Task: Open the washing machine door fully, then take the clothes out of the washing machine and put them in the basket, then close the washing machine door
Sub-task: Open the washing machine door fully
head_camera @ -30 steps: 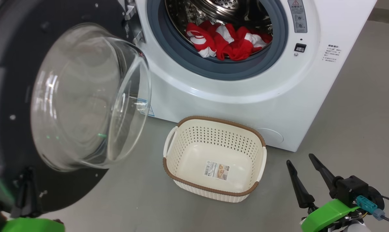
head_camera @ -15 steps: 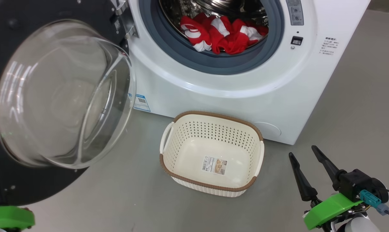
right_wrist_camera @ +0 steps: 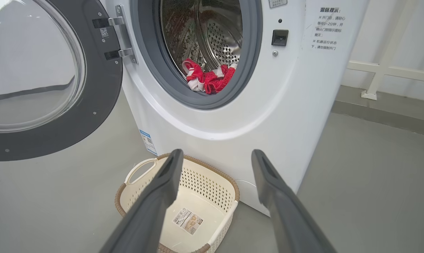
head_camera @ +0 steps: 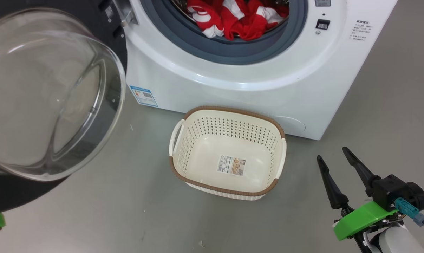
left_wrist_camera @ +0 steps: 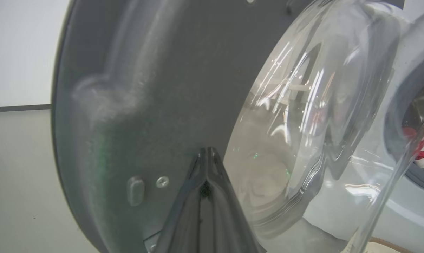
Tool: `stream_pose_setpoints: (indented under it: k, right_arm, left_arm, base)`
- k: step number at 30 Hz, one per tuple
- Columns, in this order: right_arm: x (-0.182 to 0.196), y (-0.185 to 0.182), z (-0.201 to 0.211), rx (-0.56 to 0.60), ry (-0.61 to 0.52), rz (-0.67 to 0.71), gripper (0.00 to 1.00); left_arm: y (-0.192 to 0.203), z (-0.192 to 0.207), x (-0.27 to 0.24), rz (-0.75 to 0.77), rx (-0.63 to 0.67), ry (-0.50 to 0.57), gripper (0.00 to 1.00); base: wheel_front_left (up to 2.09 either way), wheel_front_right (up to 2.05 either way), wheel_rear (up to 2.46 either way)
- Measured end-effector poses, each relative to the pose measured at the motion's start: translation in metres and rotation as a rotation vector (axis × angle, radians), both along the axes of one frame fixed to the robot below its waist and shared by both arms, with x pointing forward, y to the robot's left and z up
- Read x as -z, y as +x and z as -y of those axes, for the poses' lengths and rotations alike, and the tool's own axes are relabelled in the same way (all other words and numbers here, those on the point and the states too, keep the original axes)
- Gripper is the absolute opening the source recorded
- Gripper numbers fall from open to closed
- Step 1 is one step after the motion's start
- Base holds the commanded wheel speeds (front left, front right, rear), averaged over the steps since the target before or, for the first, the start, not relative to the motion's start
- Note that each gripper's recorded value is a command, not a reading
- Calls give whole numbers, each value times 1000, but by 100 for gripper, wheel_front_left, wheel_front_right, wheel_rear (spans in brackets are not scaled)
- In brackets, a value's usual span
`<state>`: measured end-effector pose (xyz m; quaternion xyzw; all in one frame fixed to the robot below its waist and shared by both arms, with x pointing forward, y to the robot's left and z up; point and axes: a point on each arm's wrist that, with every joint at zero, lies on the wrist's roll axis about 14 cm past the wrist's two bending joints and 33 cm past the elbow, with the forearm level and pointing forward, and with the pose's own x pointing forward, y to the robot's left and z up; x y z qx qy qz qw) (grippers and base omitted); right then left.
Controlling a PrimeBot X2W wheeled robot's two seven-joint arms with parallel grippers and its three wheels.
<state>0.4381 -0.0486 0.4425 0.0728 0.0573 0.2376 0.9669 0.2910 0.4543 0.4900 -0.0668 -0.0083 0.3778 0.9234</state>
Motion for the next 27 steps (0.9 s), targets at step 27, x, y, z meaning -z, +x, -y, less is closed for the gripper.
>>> stream_pose_setpoints:
  k: [27]
  right_arm:
    - [-8, 3, 3, 12, -1, 22, 100]
  left_arm:
    - [2, -17, -4, -18, -29, 3, 0]
  base:
    - [0, 0, 0]
